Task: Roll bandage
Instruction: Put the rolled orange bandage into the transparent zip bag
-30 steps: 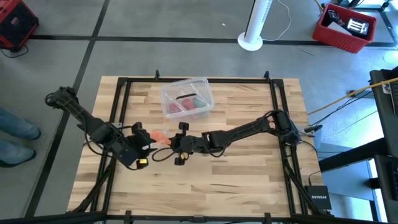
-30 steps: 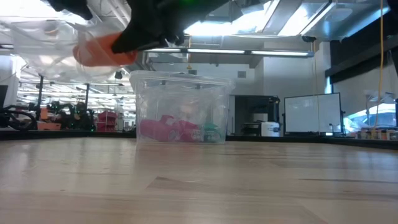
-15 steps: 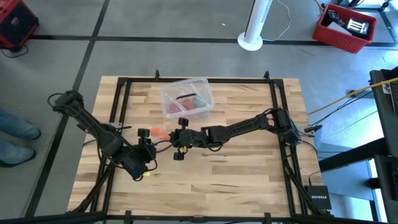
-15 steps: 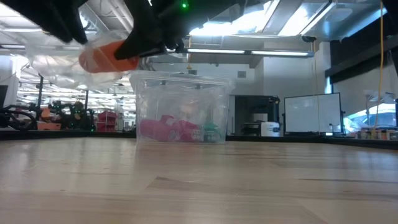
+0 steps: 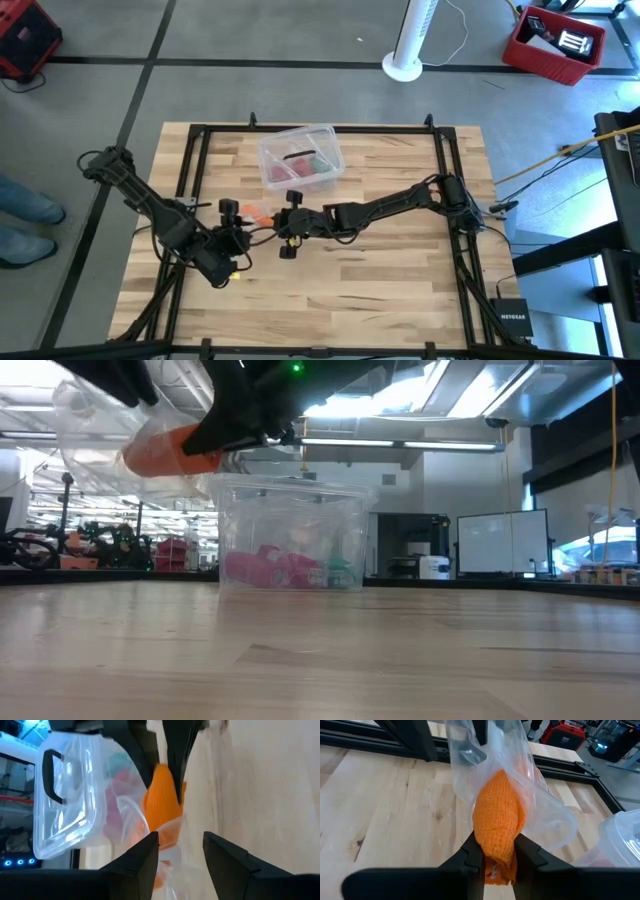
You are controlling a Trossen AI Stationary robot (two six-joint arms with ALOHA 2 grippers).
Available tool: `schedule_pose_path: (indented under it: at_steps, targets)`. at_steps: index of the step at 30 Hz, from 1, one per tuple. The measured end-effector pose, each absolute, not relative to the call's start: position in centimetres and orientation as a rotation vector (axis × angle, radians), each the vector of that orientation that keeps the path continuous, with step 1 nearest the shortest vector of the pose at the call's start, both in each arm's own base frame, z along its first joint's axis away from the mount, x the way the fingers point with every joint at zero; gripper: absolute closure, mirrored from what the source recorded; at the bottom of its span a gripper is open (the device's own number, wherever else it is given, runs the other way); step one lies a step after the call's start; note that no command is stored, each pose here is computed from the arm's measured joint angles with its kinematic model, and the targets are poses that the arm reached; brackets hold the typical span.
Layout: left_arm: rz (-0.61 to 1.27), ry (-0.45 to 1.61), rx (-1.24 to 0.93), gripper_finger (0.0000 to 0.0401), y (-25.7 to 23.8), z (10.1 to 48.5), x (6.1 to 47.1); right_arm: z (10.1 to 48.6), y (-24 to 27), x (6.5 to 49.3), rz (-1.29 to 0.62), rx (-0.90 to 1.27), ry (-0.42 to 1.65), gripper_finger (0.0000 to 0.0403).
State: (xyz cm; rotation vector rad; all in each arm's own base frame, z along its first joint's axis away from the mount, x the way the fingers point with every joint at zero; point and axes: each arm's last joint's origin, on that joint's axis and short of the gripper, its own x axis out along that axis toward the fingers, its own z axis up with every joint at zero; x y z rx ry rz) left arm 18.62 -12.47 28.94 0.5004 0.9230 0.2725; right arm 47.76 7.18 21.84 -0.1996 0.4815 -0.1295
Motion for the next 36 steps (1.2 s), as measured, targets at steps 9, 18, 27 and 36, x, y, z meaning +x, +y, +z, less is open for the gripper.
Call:
schedule_pose_path:
  at_steps: [9, 18, 27, 36]
  targets:
    - [0.246, 0.843, 0.434, 0.0253, -13.1, 29.5, 19.4, 21.8, 7.2, 47.8, -0.129, -0.2, 0.48, 0.0342]
    - [0.242, 0.869, 0.473, 0.0253, -12.9, 30.6, 19.1, 21.9, 7.2, 47.8, -0.129, -0.199, 0.48, 0.0342]
    - [0.293, 0.94, 0.487, 0.0253, -12.2, 30.3, 18.3, 21.8, 7.2, 47.8, -0.129, -0.199, 0.481, 0.0342]
    - [0.316, 0.96, 0.501, 0.0283, -11.4, 30.2, 18.9, 21.9, 7.2, 47.8, -0.129, -0.197, 0.472, 0.0342]
